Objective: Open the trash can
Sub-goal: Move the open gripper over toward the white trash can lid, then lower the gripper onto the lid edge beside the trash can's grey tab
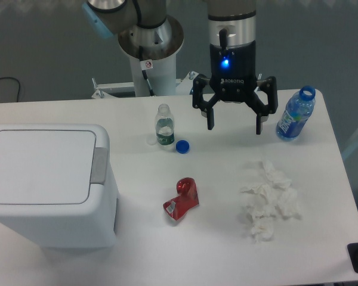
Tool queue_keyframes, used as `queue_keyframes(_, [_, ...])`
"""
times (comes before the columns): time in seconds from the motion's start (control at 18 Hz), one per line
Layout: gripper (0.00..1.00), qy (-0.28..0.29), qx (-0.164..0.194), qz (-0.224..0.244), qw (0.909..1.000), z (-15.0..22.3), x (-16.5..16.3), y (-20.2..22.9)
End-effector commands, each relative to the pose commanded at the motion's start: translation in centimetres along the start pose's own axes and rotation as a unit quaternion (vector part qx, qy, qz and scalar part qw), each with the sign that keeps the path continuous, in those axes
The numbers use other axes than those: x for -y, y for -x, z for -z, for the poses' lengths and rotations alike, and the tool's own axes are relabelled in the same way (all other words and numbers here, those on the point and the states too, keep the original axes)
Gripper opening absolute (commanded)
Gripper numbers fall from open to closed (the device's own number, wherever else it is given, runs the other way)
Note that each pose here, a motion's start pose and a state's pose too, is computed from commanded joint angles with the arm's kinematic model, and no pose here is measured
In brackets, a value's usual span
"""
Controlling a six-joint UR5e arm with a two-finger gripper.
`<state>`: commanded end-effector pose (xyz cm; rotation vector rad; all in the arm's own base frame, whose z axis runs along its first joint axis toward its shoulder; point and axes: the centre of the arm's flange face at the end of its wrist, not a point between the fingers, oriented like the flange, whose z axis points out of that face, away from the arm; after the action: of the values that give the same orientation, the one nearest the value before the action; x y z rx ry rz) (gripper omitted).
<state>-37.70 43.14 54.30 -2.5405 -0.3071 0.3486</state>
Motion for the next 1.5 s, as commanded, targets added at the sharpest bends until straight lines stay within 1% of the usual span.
queue_keyframes(0.17, [1.0, -0.011, -0.009, 0.033, 0.9994, -0.1, 1.1, -1.0])
queue_keyframes(0.33, [1.0, -0.02, -0.017, 0.085, 0.996, -0.3, 2.2, -1.5])
queue_keyframes(0.5, [1.0, -0.02, -0.033, 0.106, 0.9936, -1.5, 3.3, -3.6])
queue_keyframes(0.78, [1.0, -0.013, -0.055, 0.092, 0.9942, -3.1, 4.4, -6.9])
queue_keyframes(1.0, [1.0, 0.0, -0.077, 0.073, 0.9944, -5.4, 5.0, -9.6])
queue_keyframes(1.17, [1.0, 0.003, -0.087, 0.063, 0.9942, -6.0, 5.5, -11.4])
queue_keyframes(1.5, [1.0, 0.008, -0.094, 0.058, 0.9938, -6.5, 5.5, -12.5])
